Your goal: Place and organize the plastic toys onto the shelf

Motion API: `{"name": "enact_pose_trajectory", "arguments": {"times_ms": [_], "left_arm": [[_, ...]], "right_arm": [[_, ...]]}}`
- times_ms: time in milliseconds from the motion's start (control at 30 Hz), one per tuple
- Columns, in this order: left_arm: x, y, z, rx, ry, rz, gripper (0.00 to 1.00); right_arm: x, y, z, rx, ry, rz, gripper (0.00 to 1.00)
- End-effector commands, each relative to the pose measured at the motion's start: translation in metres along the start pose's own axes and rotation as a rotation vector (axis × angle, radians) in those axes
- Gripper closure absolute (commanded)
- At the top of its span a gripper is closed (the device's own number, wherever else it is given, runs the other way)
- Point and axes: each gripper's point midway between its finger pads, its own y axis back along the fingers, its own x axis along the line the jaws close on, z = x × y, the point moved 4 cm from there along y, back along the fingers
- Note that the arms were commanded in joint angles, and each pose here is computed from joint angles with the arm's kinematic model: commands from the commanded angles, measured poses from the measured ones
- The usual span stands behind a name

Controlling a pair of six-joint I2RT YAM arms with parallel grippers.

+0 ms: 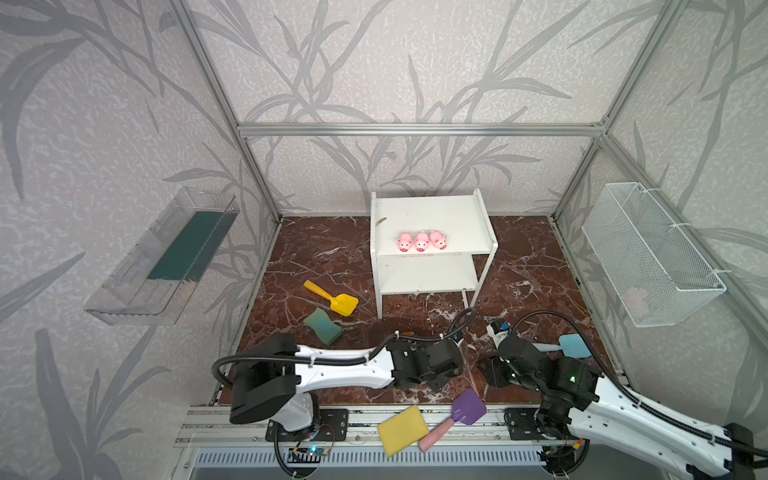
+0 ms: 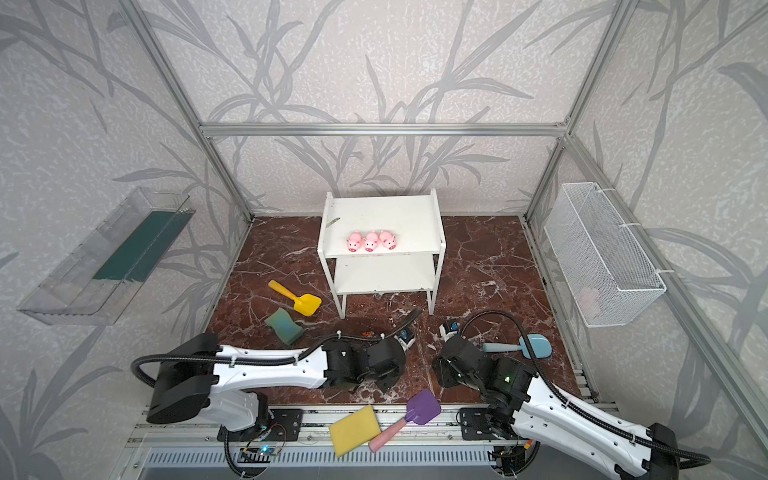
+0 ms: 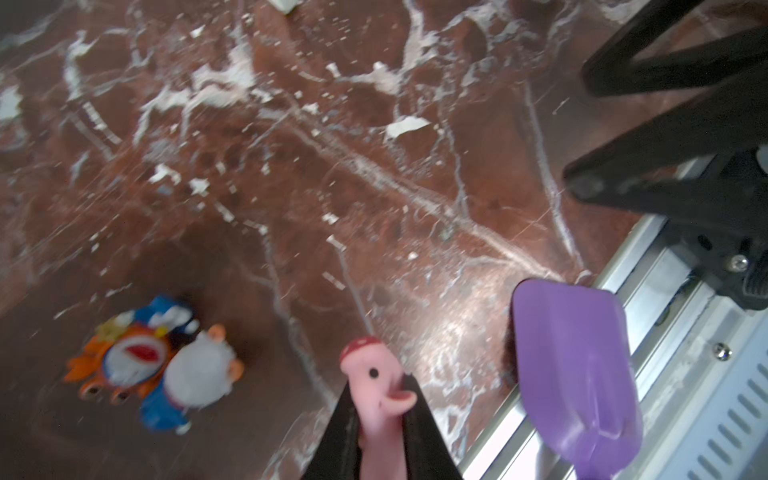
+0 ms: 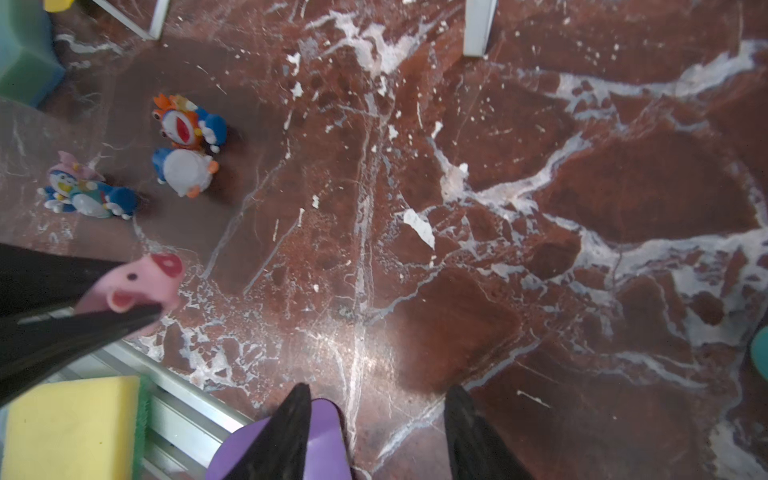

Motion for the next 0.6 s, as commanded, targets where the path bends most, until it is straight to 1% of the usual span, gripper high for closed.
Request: {"name": "enact_pose_trajectory", "arguments": {"times_ms": [0, 100, 233, 400, 567], "left_arm": [[-0.017, -0.013, 0.011, 0.001, -0.078, -0.046, 0.79], [-0.024, -0.028, 0.011, 0.039, -0.103, -0.054, 0.77], [-0.028, -0.038, 0.014, 0.047, -0.117, -0.060, 0.76], [-0.029, -0.044, 0.013, 0.057, -0.137, -0.053, 0.68], [-0.029, -0.045, 0.011, 0.060, -0.130, -0.057, 0.62]], "right_arm": [[-0.013, 0.001, -0.005, -0.010, -0.077, -0.052, 0.46], [-0.021, 0.002, -0.007, -0.039, -0.119, -0.078, 0.44], [-0.026, -0.001, -0.009, -0.059, -0.144, -0.083, 0.42], [-0.029, -0.007, -0.014, -0.051, -0.151, -0.087, 0.39], [-0.029, -0.008, -0.015, -0.058, -0.150, -0.077, 0.38]]}}
